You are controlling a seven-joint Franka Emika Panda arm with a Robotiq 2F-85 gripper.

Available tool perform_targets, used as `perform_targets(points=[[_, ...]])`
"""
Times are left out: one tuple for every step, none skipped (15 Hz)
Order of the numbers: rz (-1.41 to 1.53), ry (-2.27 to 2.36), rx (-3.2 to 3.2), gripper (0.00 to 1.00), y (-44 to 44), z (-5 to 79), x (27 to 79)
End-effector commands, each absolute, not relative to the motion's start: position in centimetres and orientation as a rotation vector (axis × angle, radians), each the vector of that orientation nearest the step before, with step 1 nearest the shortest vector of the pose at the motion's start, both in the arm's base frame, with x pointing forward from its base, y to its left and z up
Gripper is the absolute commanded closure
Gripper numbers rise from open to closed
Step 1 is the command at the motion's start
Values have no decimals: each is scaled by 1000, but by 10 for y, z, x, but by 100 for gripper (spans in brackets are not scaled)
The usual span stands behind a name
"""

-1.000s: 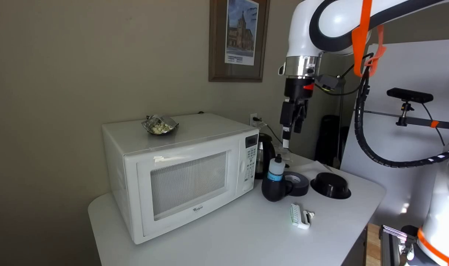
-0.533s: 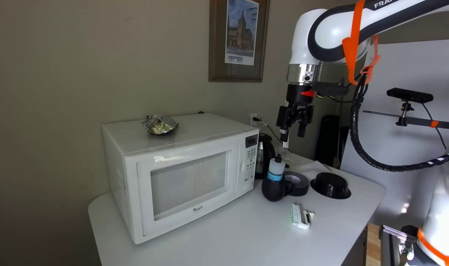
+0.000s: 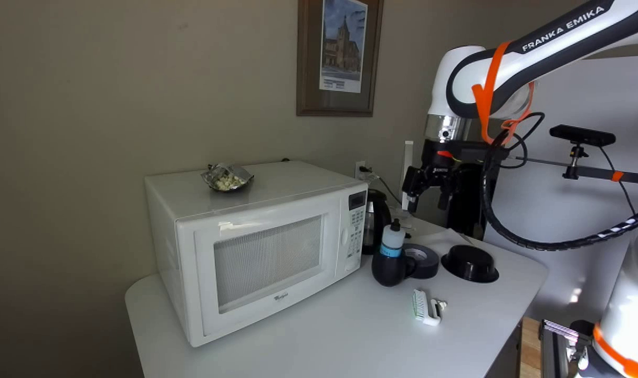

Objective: Put the brush on top of the microwave.

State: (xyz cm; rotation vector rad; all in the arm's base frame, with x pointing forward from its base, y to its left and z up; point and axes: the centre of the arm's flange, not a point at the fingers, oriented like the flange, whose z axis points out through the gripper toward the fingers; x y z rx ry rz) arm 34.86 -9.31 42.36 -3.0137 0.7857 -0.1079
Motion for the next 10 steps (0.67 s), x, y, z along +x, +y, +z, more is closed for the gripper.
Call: perform_targets(points=[[-117,949,-2958,0,-112,390,334],[-119,996,-2935,0,-117,385,330],[-114,1044,-2905,0,-120,383,326],[-108,1076,-2888,0,-122,381,324],[-101,996,-2935,0,-120,392,331],[-99,1022,-2924,0,-124,392,331],[-99,1038,-2918,0,-125,392,331],[-99,1044,-2915,0,-126,393,332],[-98,1046,-2913,0,-126,392,332],[-98,1047,-2913,0,-126,392,332]])
